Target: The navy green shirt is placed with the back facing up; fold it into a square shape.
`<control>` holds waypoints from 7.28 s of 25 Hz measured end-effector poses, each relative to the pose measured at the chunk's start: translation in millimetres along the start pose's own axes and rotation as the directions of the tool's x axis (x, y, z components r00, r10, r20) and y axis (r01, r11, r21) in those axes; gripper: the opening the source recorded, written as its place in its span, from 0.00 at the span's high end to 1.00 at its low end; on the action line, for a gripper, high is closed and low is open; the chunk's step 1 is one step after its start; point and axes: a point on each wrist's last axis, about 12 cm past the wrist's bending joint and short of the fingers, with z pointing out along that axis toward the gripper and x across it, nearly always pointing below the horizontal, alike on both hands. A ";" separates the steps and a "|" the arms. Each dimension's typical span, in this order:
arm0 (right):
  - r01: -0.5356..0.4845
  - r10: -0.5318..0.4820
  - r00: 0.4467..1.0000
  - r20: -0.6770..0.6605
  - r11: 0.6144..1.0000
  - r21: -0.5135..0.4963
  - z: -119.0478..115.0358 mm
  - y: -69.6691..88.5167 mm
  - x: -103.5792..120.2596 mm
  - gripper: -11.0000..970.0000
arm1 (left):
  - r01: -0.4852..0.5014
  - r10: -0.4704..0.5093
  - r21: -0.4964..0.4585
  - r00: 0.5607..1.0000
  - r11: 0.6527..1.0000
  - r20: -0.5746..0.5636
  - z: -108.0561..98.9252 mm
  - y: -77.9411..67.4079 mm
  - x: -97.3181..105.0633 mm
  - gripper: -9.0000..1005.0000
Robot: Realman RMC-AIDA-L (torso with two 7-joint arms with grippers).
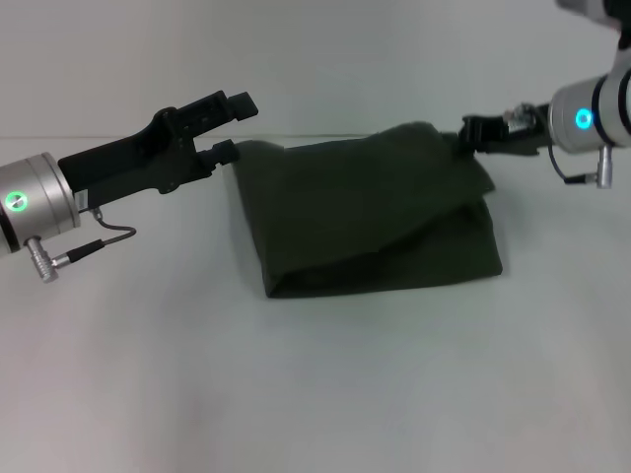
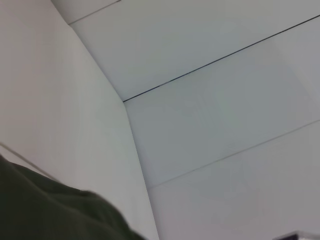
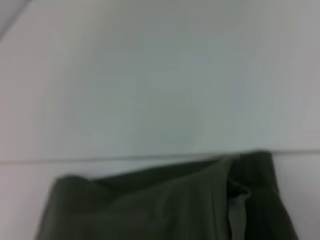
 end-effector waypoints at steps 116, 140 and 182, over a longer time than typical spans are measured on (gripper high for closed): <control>-0.123 0.541 0.702 0.464 0.733 -0.669 -177.1 -140.9 131.9 0.06 | 0.346 -0.369 -0.362 0.929 0.866 0.007 41.0 64.7 69.1 0.18; -0.142 0.562 0.693 0.452 0.721 -0.678 -174.6 -142.4 133.4 0.06 | 0.329 -0.354 -0.361 0.935 0.872 -0.004 37.1 67.0 74.1 0.92; -0.157 0.326 0.912 0.250 0.838 -0.522 -158.2 -143.8 123.7 0.06 | -0.310 0.312 0.044 0.924 0.950 -0.220 -70.0 28.2 38.8 0.39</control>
